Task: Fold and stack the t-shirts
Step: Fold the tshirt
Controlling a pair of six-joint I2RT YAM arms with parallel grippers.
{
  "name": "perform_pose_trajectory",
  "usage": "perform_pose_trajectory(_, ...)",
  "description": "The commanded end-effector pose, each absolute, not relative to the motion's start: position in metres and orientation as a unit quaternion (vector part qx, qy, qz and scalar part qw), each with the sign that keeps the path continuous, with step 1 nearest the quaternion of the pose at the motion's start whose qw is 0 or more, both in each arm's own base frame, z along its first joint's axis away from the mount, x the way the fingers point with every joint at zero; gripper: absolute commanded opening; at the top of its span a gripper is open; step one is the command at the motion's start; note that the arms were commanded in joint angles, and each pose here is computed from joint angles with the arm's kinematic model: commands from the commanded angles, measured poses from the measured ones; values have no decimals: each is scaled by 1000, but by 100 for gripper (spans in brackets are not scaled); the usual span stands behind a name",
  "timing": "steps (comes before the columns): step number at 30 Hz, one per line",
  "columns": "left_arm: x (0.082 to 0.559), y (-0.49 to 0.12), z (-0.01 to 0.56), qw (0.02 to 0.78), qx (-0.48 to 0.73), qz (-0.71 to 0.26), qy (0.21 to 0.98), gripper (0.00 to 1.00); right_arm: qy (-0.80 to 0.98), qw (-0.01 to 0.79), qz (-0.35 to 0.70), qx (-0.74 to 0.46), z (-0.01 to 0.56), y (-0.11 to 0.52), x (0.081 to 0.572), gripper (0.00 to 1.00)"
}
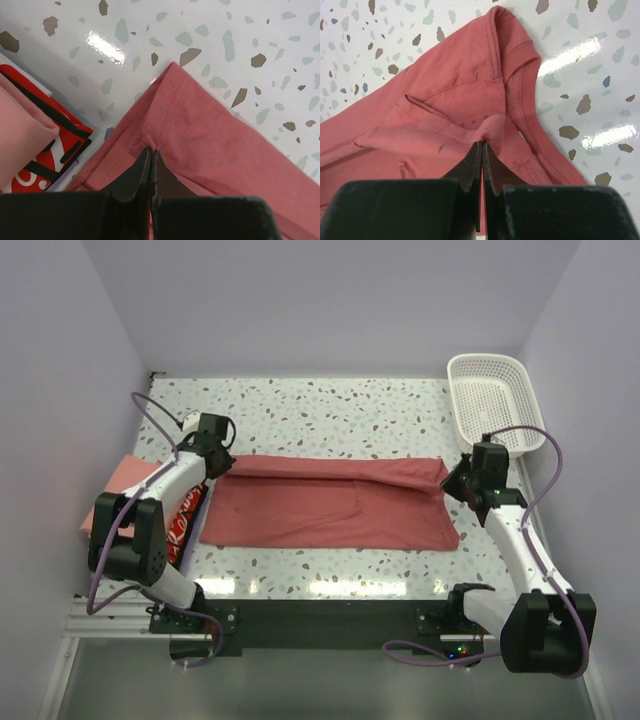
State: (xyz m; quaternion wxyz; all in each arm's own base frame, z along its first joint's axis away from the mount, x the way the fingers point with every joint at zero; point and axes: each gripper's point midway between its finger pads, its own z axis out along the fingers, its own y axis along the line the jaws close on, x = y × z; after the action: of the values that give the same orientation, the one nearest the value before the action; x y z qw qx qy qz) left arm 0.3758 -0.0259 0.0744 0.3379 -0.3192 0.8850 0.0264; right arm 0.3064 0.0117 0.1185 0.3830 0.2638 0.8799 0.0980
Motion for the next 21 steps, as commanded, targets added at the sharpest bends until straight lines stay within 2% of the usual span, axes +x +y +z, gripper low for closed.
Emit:
perform_pose_trajectory(1,380,-20,91,370,-341,13,864,0,878,385,92,269,123,9,294,0)
perform_pose_trajectory(21,347,-15,71,373,-359,10,855,0,888,345,125,277,80,25,250,0)
